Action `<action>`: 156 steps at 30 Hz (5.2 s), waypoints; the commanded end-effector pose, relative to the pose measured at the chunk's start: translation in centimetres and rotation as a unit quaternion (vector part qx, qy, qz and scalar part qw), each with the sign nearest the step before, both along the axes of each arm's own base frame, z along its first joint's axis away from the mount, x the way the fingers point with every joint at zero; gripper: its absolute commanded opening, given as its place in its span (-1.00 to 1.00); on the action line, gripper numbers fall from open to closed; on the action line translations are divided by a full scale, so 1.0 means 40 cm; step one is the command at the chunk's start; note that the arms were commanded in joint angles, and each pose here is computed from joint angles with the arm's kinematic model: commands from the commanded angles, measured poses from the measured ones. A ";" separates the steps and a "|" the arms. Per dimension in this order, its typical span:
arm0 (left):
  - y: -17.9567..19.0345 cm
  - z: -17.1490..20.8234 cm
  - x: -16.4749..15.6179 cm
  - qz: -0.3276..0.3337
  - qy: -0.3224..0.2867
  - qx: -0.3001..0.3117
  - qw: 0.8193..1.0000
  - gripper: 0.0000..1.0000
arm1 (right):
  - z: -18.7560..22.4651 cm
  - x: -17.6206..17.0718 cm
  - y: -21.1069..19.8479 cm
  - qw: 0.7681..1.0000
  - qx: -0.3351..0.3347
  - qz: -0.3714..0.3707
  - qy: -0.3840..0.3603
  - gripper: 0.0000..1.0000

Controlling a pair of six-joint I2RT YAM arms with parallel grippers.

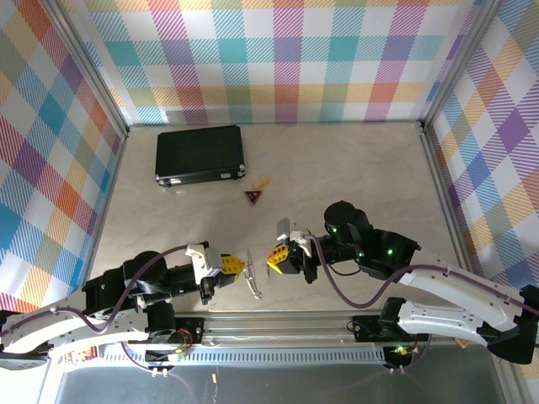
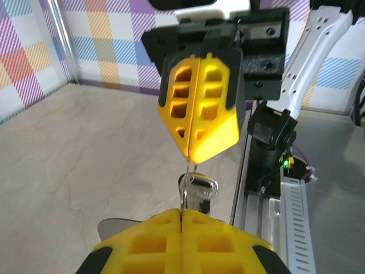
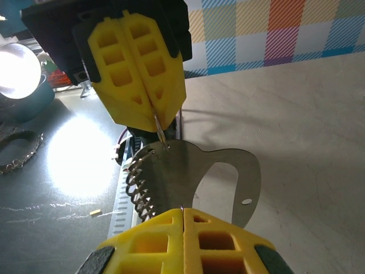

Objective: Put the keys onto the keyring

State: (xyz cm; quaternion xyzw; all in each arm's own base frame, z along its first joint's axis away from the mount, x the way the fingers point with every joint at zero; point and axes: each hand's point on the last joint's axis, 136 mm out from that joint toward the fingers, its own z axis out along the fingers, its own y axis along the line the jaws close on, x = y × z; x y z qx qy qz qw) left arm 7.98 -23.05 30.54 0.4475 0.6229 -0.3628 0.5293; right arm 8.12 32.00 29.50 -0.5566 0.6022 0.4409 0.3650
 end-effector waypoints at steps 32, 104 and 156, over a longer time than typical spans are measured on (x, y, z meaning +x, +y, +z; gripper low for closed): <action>-0.003 0.020 -0.010 -0.013 -0.018 -0.028 0.999 -1.00 | 0.077 -0.036 0.048 0.997 0.064 0.034 0.003 -1.00; 0.013 0.014 0.012 0.016 -0.019 -0.021 0.999 -1.00 | 0.053 -0.023 0.034 0.997 0.057 -0.002 -0.054 -1.00; 0.117 0.001 0.096 0.151 -0.019 -0.042 0.987 -1.00 | -0.643 0.278 -0.056 0.854 -0.436 -0.246 0.140 -1.00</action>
